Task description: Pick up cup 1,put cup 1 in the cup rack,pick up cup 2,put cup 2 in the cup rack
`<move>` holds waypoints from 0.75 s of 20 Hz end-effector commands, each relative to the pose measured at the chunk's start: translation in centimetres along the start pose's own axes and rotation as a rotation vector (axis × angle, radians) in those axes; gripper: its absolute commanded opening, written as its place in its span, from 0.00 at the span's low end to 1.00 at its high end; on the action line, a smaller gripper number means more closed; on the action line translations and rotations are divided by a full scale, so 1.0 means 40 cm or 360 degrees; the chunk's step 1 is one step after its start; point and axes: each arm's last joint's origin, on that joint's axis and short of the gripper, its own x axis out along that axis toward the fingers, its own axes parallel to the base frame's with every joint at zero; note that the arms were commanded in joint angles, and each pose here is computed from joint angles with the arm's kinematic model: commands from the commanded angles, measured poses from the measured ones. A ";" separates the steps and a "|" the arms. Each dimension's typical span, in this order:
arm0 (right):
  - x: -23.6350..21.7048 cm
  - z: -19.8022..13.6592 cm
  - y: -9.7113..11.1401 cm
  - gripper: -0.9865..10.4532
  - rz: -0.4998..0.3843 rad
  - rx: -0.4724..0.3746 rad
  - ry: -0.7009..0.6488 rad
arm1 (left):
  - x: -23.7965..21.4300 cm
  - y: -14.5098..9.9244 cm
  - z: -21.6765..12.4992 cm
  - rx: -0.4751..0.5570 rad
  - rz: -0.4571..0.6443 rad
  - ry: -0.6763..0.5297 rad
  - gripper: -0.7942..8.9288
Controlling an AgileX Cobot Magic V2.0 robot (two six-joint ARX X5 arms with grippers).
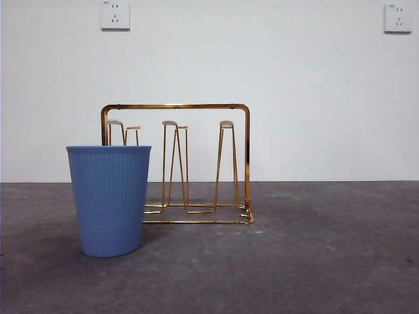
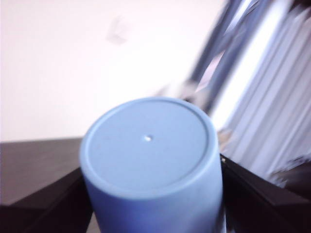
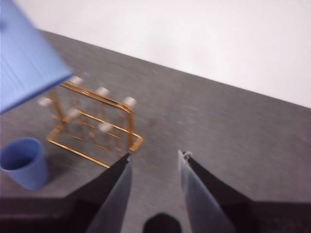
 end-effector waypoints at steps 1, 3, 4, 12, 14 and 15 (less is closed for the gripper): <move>-0.014 -0.008 -0.006 0.23 -0.0080 -0.0005 -0.0001 | 0.014 -0.006 -0.033 0.0308 0.0235 0.0034 0.08; -0.021 -0.012 -0.008 0.23 -0.0104 -0.0001 -0.0004 | 0.028 -0.010 -0.057 0.0373 0.0327 0.0060 0.08; -0.026 -0.014 -0.009 0.23 -0.0104 0.0001 -0.0007 | 0.038 -0.011 -0.072 0.0404 0.0384 0.0070 0.08; -0.041 -0.031 -0.012 0.23 -0.0102 0.0000 0.0045 | 0.108 0.027 -0.157 0.0508 0.0695 0.0132 0.08; -0.041 -0.032 -0.012 0.23 -0.0101 -0.0003 0.0053 | 0.127 0.045 -0.174 0.0519 0.0750 0.0132 0.08; -0.041 -0.033 -0.011 0.23 -0.0101 -0.0005 0.0061 | 0.137 0.054 -0.184 0.0527 0.0764 0.0138 0.08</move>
